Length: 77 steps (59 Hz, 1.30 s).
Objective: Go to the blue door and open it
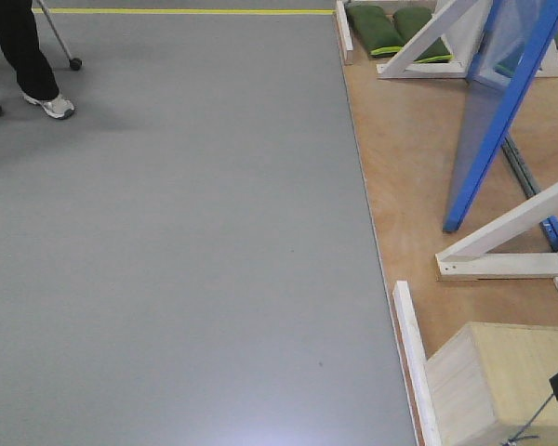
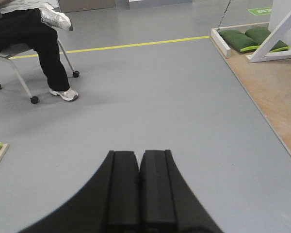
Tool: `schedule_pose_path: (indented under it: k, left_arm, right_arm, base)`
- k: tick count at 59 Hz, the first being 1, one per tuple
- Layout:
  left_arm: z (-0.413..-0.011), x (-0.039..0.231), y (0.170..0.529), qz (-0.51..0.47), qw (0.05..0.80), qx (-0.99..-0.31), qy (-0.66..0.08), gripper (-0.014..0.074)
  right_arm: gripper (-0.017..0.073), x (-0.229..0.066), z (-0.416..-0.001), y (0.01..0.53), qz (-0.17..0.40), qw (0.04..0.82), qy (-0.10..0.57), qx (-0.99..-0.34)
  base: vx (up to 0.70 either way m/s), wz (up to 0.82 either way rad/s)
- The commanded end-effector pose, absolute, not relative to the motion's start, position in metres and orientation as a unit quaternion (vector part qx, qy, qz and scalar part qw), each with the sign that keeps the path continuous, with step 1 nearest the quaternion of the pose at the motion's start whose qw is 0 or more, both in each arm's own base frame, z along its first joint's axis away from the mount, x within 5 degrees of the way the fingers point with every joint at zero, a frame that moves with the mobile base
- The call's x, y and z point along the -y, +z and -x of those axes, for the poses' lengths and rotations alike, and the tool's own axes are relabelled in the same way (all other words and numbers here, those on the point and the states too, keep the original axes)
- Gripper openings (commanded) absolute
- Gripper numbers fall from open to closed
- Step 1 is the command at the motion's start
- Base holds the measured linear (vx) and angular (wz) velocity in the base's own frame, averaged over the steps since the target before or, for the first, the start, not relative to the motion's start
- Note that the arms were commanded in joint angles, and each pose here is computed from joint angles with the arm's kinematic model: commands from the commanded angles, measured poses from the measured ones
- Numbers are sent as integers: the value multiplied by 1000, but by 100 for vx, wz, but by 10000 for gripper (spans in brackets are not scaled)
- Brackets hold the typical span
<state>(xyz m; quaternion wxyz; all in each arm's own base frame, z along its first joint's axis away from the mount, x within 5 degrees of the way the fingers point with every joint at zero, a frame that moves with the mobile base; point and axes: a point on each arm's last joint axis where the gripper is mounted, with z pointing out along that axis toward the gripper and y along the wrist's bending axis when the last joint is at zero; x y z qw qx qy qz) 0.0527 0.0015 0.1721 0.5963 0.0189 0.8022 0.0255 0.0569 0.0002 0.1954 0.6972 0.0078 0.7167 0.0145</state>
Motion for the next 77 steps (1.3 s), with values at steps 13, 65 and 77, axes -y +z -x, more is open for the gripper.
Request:
schedule_pose_path:
  k: [13,65,77]
  left_arm:
    - [-54,-1,179,-18,633,-774,22,70]
    - [-54,-1,179,-18,633,-774,22,70]
    - [-54,-1,179,-18,633,-774,22,70]
  right_arm:
    - [2,-1,-56,197,-3,726,14,-688]
    - [2,-1,-56,197,-3,726,14,-688]
    - [2,-1,-56,197,-3,726,14,-688]
  base:
    - [41,-2]
    - [37,-1]
    - [29,-3]
